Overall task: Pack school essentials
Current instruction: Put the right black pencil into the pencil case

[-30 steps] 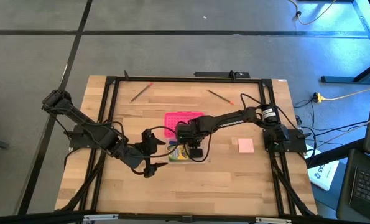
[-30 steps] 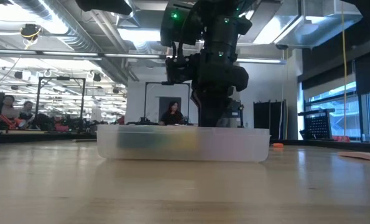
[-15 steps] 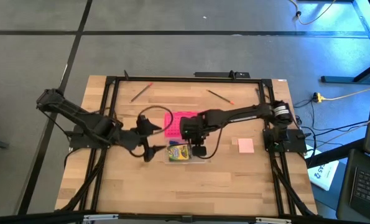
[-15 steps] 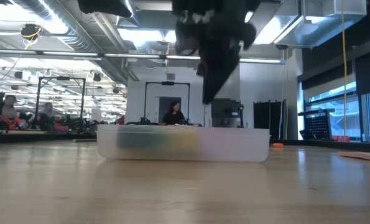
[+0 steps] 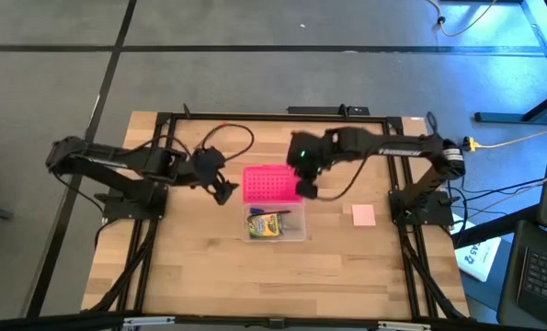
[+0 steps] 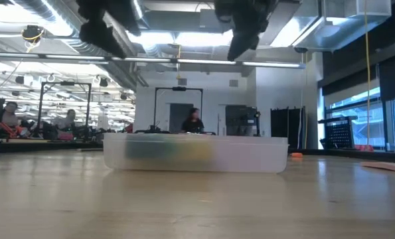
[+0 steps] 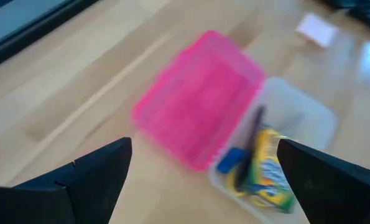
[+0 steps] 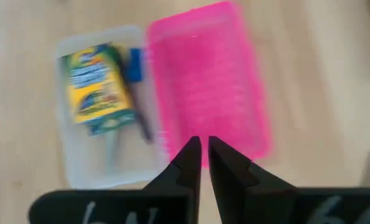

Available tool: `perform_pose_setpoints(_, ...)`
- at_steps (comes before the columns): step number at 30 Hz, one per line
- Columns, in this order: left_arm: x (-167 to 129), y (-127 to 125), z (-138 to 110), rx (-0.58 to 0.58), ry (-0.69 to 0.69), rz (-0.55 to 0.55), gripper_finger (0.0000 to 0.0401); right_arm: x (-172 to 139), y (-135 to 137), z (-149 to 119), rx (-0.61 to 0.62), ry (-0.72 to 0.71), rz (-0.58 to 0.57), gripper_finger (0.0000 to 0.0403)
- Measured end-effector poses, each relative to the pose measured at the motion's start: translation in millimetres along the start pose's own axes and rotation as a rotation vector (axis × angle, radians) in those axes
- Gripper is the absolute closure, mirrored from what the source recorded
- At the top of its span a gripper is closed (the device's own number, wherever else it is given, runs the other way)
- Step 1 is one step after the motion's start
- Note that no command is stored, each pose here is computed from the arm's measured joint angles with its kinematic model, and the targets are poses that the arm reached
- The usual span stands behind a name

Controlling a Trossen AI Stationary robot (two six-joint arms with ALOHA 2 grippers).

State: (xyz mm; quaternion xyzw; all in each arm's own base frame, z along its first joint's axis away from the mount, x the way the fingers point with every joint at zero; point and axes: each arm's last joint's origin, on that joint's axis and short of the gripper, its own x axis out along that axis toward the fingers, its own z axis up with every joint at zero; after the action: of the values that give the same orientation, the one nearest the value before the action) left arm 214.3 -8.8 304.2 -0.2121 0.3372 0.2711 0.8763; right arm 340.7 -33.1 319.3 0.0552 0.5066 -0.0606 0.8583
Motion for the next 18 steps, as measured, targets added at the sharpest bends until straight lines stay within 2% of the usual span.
perform_pose_setpoints(6, 6, 19, 6, -0.037, 0.031, 0.100, 0.0006, -19, -43, -8, 0.172, 0.012, -0.119, 0.0370)
perform_pose_setpoints(9, 8, 23, 8, -0.035, 0.035, 0.112, 0.0006, -20, -61, -9, 0.264, 0.006, -0.158, 0.0370)
perform_pose_setpoints(12, 9, 27, 10, 0.018, 0.062, 0.097, 0.0006, -18, -77, -10, 0.333, 0.010, -0.181, 0.0370)
perform_pose_setpoints(18, 14, 36, 15, 0.030, 0.079, 0.111, 0.0006, -19, -97, -12, 0.390, 0.002, -0.210, 0.0370)
